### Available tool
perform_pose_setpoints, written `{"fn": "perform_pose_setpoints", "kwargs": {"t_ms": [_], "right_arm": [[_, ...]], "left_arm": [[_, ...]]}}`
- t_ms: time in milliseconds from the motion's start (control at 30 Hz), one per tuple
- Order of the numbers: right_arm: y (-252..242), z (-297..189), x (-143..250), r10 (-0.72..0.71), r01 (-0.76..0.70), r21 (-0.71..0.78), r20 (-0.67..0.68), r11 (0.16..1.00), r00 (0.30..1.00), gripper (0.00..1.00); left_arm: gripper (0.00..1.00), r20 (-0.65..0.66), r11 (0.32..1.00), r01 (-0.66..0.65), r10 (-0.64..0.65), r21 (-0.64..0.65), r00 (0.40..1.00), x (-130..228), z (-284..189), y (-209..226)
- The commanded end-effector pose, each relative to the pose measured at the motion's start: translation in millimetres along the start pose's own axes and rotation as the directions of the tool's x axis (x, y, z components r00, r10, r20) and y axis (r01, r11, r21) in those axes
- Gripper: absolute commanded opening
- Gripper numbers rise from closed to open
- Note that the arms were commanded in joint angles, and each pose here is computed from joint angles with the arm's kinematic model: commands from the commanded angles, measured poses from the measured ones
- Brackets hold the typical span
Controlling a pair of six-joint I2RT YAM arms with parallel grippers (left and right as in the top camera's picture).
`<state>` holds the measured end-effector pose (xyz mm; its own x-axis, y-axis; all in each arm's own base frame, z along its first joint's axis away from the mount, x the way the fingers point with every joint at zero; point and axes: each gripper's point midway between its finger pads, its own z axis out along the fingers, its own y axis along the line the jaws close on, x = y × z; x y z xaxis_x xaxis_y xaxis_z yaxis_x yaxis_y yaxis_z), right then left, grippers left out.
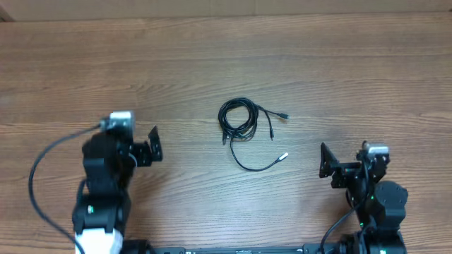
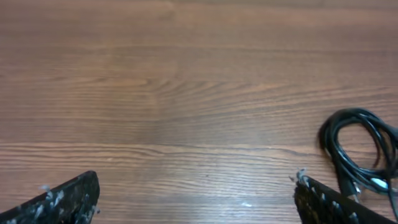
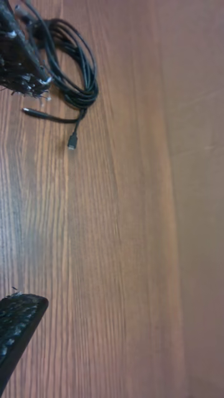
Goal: Untangle cables
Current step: 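Raise both arms and move the left gripper toward the cable bundle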
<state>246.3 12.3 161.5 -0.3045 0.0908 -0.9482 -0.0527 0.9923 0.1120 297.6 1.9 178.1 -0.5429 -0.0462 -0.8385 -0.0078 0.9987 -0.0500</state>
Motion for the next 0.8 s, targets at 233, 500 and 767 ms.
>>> {"fn": "perform_pose_setpoints", "kwargs": {"t_ms": [233, 500, 767], "right_arm": [[-1, 9, -23, 0.077, -0.066, 0.048, -0.261, 0.997, 0.962, 1.00], [1, 15, -55, 0.096, -0.073, 0.071, -0.401, 0.995, 0.911, 1.00], [-1, 31, -57, 0.096, -0.072, 0.074, -0.401, 0.995, 0.911, 1.00]], "left_arm": [[1.00, -0.132, 0.989, 0.086, -0.070, 0.119, 0.989, -23, 42, -19], [1.00, -0.133, 0.950, 0.246, -0.224, 0.190, 0.966, -32, 47, -34], [1.00, -0.140, 0.950, 0.251, -0.227, 0.188, 0.964, -31, 47, -34]]}}
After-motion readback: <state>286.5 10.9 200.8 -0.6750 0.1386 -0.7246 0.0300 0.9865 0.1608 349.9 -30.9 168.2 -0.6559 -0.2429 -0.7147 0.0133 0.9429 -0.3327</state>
